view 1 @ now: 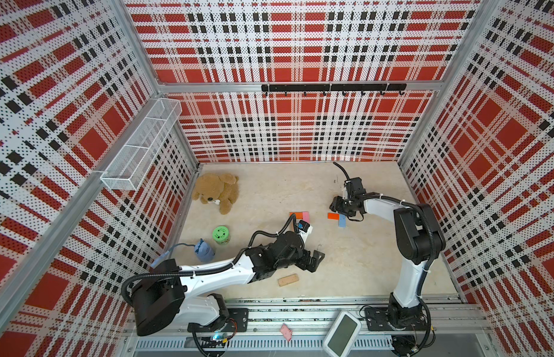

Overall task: Assemble the letter p with building blocks
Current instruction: Adjust the building block at the center of the board.

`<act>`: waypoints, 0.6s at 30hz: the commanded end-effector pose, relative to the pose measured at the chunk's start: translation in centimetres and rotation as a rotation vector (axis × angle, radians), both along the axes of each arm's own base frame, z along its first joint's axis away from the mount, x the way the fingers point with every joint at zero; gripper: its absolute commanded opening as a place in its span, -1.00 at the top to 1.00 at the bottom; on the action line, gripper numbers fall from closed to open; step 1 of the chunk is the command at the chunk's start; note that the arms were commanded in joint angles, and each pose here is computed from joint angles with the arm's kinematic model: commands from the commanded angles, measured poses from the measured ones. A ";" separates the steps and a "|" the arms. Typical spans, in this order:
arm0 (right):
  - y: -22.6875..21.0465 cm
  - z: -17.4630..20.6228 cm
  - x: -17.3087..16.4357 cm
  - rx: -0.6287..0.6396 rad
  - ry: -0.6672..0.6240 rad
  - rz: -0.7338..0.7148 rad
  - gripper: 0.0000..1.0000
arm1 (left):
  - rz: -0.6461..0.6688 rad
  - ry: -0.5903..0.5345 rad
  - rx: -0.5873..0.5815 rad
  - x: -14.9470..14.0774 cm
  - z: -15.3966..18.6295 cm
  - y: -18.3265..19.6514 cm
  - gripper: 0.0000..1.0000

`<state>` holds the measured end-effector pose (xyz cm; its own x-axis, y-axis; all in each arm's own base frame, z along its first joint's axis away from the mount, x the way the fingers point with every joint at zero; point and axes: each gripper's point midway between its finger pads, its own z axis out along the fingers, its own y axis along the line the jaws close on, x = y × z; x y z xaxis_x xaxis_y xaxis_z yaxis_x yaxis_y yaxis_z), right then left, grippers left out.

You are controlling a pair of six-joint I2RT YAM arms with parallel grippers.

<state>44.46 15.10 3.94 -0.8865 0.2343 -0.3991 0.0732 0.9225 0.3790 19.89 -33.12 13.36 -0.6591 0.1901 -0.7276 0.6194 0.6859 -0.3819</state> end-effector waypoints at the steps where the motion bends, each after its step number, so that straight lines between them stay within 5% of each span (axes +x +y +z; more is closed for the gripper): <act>1: -0.3 -0.7 0.3 -0.024 0.001 -0.002 -0.14 | 0.005 -0.029 -0.026 0.6 1.5 -0.4 -0.99; 18: -0.3 -1.4 0.4 -0.059 0.026 0.008 -0.16 | 0.002 -0.032 -0.028 0.5 1.6 -0.4 -0.99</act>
